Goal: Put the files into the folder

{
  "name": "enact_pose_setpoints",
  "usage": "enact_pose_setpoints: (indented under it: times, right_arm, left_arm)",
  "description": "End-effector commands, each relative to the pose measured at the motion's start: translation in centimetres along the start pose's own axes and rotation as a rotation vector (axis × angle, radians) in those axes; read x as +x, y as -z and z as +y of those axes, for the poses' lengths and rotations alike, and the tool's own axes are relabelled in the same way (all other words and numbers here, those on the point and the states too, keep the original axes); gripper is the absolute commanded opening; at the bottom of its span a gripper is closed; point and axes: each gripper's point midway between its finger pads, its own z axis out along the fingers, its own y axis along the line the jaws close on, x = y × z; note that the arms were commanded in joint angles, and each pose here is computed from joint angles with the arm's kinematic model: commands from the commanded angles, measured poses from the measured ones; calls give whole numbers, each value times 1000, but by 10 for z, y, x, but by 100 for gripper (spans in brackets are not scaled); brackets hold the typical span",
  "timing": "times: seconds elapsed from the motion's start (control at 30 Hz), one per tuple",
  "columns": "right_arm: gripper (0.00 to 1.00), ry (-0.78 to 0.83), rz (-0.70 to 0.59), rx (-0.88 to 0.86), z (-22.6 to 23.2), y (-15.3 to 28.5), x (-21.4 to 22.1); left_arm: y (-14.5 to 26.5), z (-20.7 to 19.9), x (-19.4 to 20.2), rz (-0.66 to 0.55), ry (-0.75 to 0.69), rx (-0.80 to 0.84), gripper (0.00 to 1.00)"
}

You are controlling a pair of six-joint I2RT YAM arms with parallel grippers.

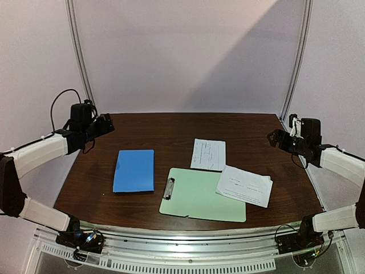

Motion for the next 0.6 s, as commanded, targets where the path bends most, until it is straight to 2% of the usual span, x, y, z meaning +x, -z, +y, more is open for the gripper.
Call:
enact_pose_setpoints:
  times: [0.0,0.17,0.57]
  right_arm:
    - [99,-44,43,33,-3,11,9]
    - [99,-92,129,43,-3,19,23]
    - [99,-167,358,-19,10,40,70]
  left_arm:
    - [18,-34,-6,34,-37,99,99]
    - [39,-89,-9,39,-108,243,100]
    - [105,-238,51,128,-354,671,93]
